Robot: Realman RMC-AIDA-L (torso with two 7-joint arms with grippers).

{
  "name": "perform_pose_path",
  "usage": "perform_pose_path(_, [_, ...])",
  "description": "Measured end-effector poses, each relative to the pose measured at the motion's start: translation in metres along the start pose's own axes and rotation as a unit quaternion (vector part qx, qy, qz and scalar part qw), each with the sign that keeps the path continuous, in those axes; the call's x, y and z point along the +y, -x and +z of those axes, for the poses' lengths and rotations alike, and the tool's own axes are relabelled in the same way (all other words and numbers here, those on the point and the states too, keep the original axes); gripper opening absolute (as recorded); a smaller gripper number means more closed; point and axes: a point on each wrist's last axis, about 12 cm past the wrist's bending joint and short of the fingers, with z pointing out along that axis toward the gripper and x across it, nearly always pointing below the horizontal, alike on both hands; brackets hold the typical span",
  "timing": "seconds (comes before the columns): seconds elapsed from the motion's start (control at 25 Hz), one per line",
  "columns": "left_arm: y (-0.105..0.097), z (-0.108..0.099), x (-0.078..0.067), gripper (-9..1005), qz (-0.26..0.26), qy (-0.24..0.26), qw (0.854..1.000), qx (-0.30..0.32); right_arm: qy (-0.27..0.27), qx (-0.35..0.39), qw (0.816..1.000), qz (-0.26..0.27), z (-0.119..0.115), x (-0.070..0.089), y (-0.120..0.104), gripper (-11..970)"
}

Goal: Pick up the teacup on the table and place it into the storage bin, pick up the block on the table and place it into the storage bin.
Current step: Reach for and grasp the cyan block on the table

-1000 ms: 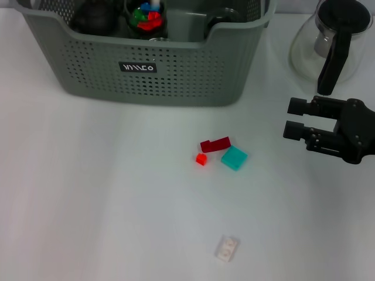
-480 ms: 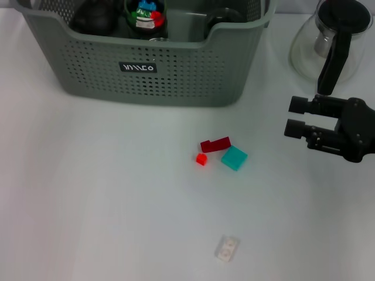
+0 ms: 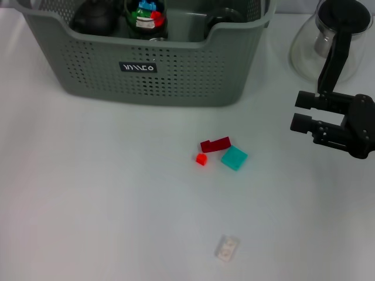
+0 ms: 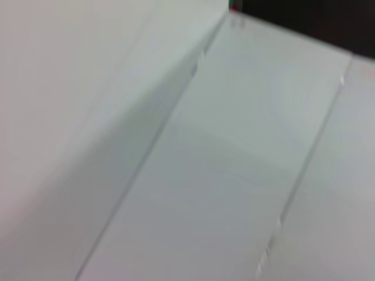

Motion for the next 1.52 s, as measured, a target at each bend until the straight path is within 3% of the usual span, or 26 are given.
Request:
perform_pose_path(0.2, [-0.039, -0.018, -0.01, 646, 0.005, 0.033, 0.992, 0.121, -0.001, 0.002, 1.0, 0.003, -0.002, -0.001, 0.001, 614])
perform_pose_path(0.32, [-0.055, -0.013, -0.012, 646, -0.002, 0.037, 0.981, 0.191, -0.007, 0.006, 1.0, 0.011, -0.005, -0.002, 0.002, 614])
perform_pose_path(0.64, [-0.08, 0.036, 0.0, 645, -0.007, 0.052, 0.92, 0.388, -0.013, 0.017, 1.0, 0.014, -0.015, -0.002, 0.0, 613])
perform_pose_path(0.84, [-0.089, 0.052, 0.003, 645, 0.026, 0.045, 0.885, 0.463, -0.012, 0.025, 0.999, 0.018, -0.016, -0.004, 0.002, 613])
perform_pose_path(0.92, [-0.093, 0.052, 0.004, 645, 0.038, 0.034, 0.887, 0.458, -0.011, 0.027, 0.999, 0.017, -0.016, -0.004, 0.003, 613])
perform_pose_path(1.16, [-0.114, 0.042, 0.01, 645, 0.051, -0.001, 0.922, 0.384, 0.011, 0.076, 0.997, 0.008, -0.007, -0.007, 0.008, 614])
perform_pose_path(1.52, [-0.128, 0.02, 0.004, 646, 0.064, -0.011, 0.968, 0.243, 0.033, 0.229, 0.973, -0.004, 0.017, -0.018, 0.053, 613])
